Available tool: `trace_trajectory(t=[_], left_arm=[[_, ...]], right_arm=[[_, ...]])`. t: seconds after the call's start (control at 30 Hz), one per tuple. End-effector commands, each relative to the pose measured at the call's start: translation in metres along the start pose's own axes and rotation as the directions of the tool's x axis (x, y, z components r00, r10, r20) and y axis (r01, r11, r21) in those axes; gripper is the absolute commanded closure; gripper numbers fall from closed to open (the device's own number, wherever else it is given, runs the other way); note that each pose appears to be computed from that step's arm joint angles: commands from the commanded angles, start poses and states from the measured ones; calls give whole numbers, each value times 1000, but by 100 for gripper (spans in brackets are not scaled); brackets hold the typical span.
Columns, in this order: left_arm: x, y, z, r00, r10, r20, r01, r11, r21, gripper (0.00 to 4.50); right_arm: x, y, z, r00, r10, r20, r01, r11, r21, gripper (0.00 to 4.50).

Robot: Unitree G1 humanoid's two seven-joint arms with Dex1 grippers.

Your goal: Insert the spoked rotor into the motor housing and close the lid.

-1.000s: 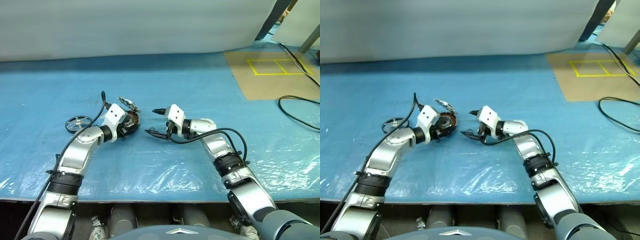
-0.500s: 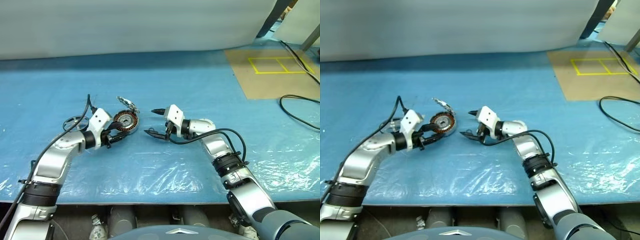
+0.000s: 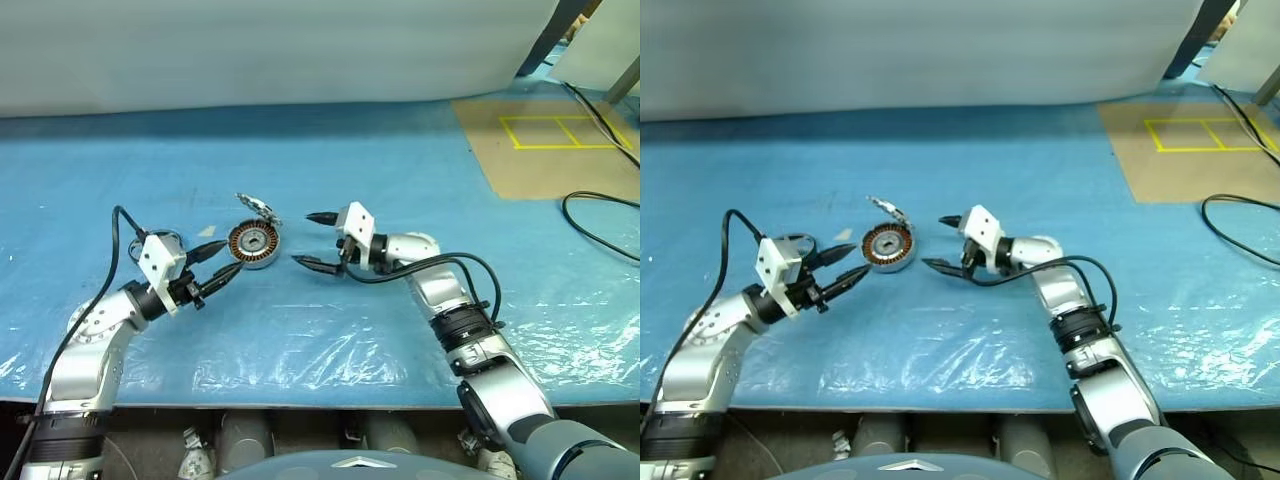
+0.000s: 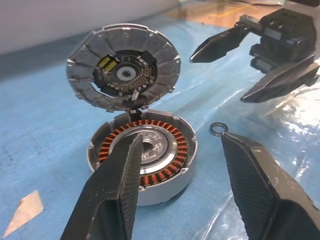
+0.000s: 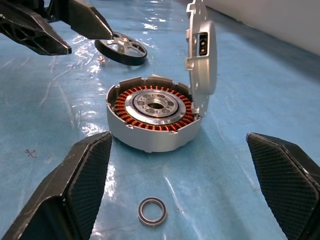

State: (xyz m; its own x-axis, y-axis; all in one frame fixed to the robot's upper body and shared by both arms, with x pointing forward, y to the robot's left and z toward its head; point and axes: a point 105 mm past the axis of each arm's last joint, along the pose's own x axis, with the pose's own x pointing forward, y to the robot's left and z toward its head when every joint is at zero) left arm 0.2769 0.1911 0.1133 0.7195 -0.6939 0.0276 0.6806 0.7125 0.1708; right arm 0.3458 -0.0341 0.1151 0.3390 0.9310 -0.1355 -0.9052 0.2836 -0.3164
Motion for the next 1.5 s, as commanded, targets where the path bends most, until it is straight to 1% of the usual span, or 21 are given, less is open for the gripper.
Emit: trace_trajectory(t=[0.03, 0.17, 0.27, 0.33, 0.43, 0.5, 0.57, 0.67, 0.73, 0.87, 0.97, 1.07, 1.17, 1.27, 1.33, 1.5], left_arm=[[-17, 11, 7, 992, 108, 70, -112, 993, 47, 189], [-29, 12, -2, 985, 162, 58, -164, 986, 31, 189], [-32, 10, -3, 979, 193, 60, -195, 981, 18, 189], [-34, 10, -4, 973, 222, 58, -224, 974, 43, 189], [-37, 5, -4, 975, 216, 56, -218, 975, 45, 189], [-37, 1, -6, 980, 196, 44, -198, 979, 46, 189], [-36, 1, -5, 980, 194, 44, -196, 979, 47, 189], [-32, 3, -4, 977, 206, 49, -208, 977, 43, 189], [-28, 2, -3, 978, 203, 53, -205, 978, 39, 189], [-23, -2, -3, 982, 185, 49, -187, 982, 38, 189], [-22, -1, -2, 982, 185, 46, -187, 982, 41, 189], [-20, -1, -3, 982, 182, 43, -184, 982, 39, 189], [-17, -1, -3, 983, 180, 41, -181, 983, 41, 189], [-15, 1, -2, 982, 181, 45, -183, 982, 42, 189], [-15, 1, -2, 982, 183, 43, -185, 982, 44, 189], [-15, 1, -2, 982, 187, 41, -189, 981, 47, 189]], right_arm=[[-1, 3, 17, 998, 25, 52, -24, 1000, -20, 0], [1, 7, 21, 997, 42, 57, -41, 999, -15, 0], [1, 9, 22, 997, 59, 56, -59, 998, -7, 0], [0, 11, 22, 996, 71, 51, -71, 997, -3, 0], [-1, 12, 14, 996, 91, 4, -92, 996, 17, 0], [0, 12, 5, 995, 87, -44, -85, 996, 35, 0], [1, 11, 2, 995, 76, -60, -74, 996, 39, 0], [7, 16, 15, 994, 106, 2, -106, 990, 93, 0], [10, 26, 26, 984, 170, 50, -175, 975, 134, 0], [14, 43, 32, 962, 267, 52, -272, 945, 181, 0], [16, 48, 35, 954, 292, 68, -299, 928, 220, 0], [25, 53, 38, 948, 311, 72, -319, 913, 256, 0], [42, 41, 33, 976, 216, 21, -215, 948, 233, 0], [56, 34, 30, 985, 173, 5, -169, 952, 256, 0], [63, 32, 32, 988, 154, 12, -152, 955, 256, 0], [75, 11, 35, 999, 18, 26, -24, 968, 251, 0]])
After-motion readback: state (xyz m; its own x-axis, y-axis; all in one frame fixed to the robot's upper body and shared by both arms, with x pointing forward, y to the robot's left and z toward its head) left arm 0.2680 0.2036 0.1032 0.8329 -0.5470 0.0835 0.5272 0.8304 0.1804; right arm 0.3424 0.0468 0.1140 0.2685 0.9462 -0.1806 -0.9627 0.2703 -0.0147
